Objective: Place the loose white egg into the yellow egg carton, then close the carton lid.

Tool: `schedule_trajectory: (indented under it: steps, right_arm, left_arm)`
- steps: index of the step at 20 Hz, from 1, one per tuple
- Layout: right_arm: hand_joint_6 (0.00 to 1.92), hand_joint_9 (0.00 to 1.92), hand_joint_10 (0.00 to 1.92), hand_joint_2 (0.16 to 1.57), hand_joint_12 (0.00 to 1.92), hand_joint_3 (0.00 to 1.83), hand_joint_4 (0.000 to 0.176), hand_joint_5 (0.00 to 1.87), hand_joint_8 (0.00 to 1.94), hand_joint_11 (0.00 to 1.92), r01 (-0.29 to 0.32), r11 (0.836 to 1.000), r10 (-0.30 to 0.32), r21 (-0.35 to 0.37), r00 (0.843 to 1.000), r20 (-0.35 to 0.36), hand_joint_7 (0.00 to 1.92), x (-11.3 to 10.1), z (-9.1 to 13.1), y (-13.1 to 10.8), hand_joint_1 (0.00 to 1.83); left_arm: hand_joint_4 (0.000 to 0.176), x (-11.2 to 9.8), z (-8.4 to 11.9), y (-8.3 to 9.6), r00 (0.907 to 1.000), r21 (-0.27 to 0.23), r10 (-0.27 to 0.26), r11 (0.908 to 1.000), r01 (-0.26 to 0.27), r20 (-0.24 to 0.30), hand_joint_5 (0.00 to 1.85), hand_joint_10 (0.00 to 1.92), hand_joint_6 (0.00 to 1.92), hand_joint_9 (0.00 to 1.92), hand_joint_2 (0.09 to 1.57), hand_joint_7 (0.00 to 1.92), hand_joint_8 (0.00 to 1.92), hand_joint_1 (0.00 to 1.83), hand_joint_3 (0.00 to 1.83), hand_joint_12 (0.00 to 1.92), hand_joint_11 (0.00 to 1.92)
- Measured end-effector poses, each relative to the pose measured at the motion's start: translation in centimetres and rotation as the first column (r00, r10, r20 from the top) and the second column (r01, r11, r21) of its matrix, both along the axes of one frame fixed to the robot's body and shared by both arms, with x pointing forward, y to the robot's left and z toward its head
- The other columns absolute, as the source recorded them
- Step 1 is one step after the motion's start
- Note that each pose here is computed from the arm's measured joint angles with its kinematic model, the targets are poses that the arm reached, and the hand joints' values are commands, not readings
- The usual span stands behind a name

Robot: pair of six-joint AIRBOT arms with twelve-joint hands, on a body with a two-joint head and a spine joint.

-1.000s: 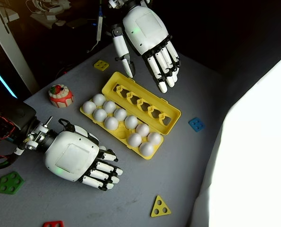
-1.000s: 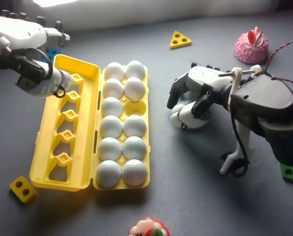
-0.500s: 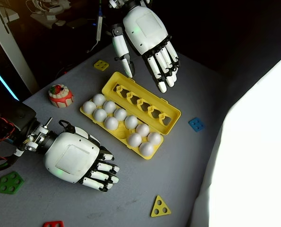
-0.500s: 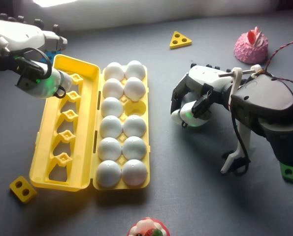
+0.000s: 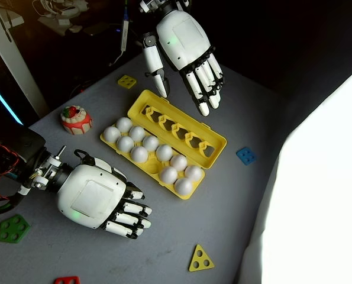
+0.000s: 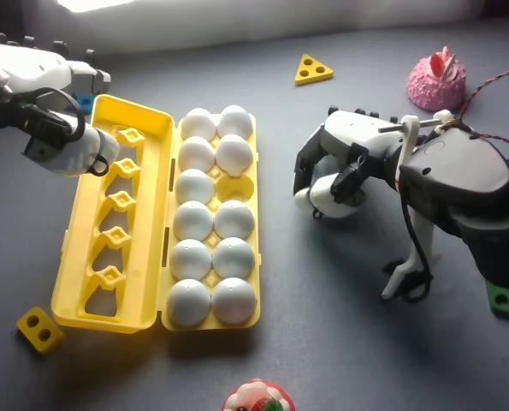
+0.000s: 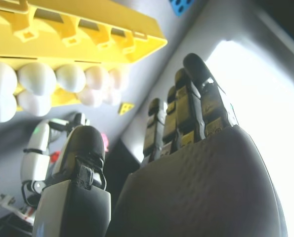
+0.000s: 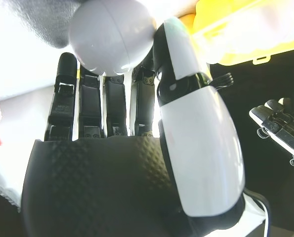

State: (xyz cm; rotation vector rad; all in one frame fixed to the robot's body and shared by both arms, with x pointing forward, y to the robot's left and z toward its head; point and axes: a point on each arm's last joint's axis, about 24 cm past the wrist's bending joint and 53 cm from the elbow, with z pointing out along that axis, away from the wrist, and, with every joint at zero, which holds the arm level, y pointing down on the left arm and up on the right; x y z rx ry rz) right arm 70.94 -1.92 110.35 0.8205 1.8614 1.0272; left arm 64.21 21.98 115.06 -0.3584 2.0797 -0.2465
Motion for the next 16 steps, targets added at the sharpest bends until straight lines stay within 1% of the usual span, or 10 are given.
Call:
schedule_trajectory:
  steps: [1, 2, 3, 4, 5, 10, 11, 12, 14, 16]
  right_arm:
    - [0.18, 0.22, 0.00, 1.09, 0.74, 0.00, 0.000, 0.45, 0.00, 0.00, -0.001, 1.000, 0.001, 0.003, 1.000, 0.002, 0.29, 0.0, 0.2, 0.1, 1.00]
    - [0.18, 0.22, 0.00, 1.09, 0.74, 0.00, 0.000, 0.45, 0.00, 0.00, -0.003, 1.000, 0.003, 0.004, 1.000, 0.010, 0.29, 0.1, 0.5, 0.2, 1.00]
    - [0.02, 0.18, 0.01, 1.03, 0.63, 0.00, 0.032, 0.22, 0.00, 0.00, -0.004, 1.000, 0.004, 0.007, 1.000, 0.012, 0.17, 0.2, 0.7, 0.2, 0.99]
    - [0.00, 0.15, 0.00, 1.01, 0.55, 0.00, 0.028, 0.15, 0.00, 0.00, -0.002, 1.000, 0.002, 0.010, 1.000, 0.012, 0.11, 0.2, 0.8, 0.2, 1.01]
    - [0.00, 0.14, 0.00, 0.99, 0.54, 0.00, 0.038, 0.12, 0.00, 0.00, -0.002, 1.000, 0.002, 0.009, 1.000, 0.015, 0.08, 0.3, 0.9, 0.1, 1.01]
    - [0.00, 0.13, 0.01, 0.93, 0.54, 0.00, 0.037, 0.09, 0.00, 0.00, -0.025, 0.999, 0.026, -0.028, 0.999, 0.044, 0.04, -0.5, 1.9, -0.8, 1.05]
    - [0.00, 0.14, 0.01, 0.93, 0.57, 0.00, 0.041, 0.09, 0.00, 0.00, -0.041, 0.999, 0.043, -0.037, 0.997, 0.057, 0.05, -0.9, 2.3, -1.0, 1.05]
    - [0.00, 0.14, 0.00, 0.93, 0.57, 0.00, 0.032, 0.10, 0.00, 0.00, -0.054, 0.997, 0.056, -0.047, 0.997, 0.060, 0.05, -1.2, 2.4, -1.2, 1.07]
    - [0.00, 0.12, 0.00, 0.95, 0.49, 0.00, 0.031, 0.09, 0.00, 0.00, -0.062, 0.996, 0.065, -0.058, 0.996, 0.056, 0.05, -1.2, 2.3, -1.7, 1.07]
    - [0.00, 0.14, 0.00, 0.93, 0.55, 0.00, 0.027, 0.11, 0.00, 0.00, -0.066, 0.993, 0.075, -0.098, 0.994, 0.083, 0.06, -1.0, 2.3, -2.2, 1.07]
  left_arm:
    - [0.055, 0.0, 0.0, 0.0, 1.0000, 0.001, 0.001, 1.0000, -0.001, 0.000, 0.10, 0.02, 0.00, 0.21, 1.41, 0.12, 0.01, 0.24, 0.00, 0.93, 0.00]
    - [0.055, 0.0, 0.0, 0.1, 1.0000, 0.000, 0.003, 1.0000, -0.003, -0.002, 0.10, 0.02, 0.00, 0.21, 1.41, 0.12, 0.01, 0.24, 0.00, 0.93, 0.00]
    - [0.047, -0.1, -0.1, 0.1, 1.0000, -0.001, 0.004, 1.0000, -0.004, -0.004, 0.14, 0.01, 0.01, 0.20, 1.41, 0.12, 0.00, 0.29, 0.00, 0.85, 0.00]
    - [0.048, -0.1, -0.1, 0.1, 1.0000, 0.000, 0.007, 1.0000, -0.007, -0.006, 0.14, 0.01, 0.01, 0.19, 1.41, 0.10, 0.00, 0.29, 0.00, 0.85, 0.00]
    - [0.050, -0.1, -0.1, 0.2, 0.9999, 0.000, 0.009, 1.0000, -0.009, -0.007, 0.14, 0.00, 0.01, 0.17, 1.41, 0.09, 0.00, 0.29, 0.00, 0.80, 0.00]
    - [0.041, -0.1, -0.2, 0.7, 0.9997, 0.006, 0.024, 0.9997, -0.024, -0.009, 0.13, 0.01, 0.01, 0.19, 1.41, 0.09, 0.00, 0.27, 0.00, 0.84, 0.00]
    - [0.045, -0.2, -0.2, 0.7, 0.9997, 0.005, 0.023, 0.9997, -0.023, -0.010, 0.13, 0.01, 0.01, 0.19, 1.42, 0.09, 0.00, 0.25, 0.00, 0.84, 0.00]
    - [0.039, -0.2, -0.2, 0.6, 0.9997, 0.004, 0.022, 0.9998, -0.022, -0.011, 0.14, 0.01, 0.01, 0.20, 1.42, 0.10, 0.00, 0.25, 0.00, 0.87, 0.00]
    - [0.041, -0.2, -0.3, 0.6, 0.9996, 0.002, 0.023, 0.9997, -0.023, -0.014, 0.13, 0.01, 0.01, 0.19, 1.42, 0.12, 0.01, 0.25, 0.00, 0.85, 0.00]
    - [0.045, -0.2, -0.2, 0.6, 0.9996, 0.002, 0.023, 0.9997, -0.023, -0.014, 0.10, 0.01, 0.01, 0.17, 1.43, 0.12, 0.01, 0.19, 0.00, 0.72, 0.00]
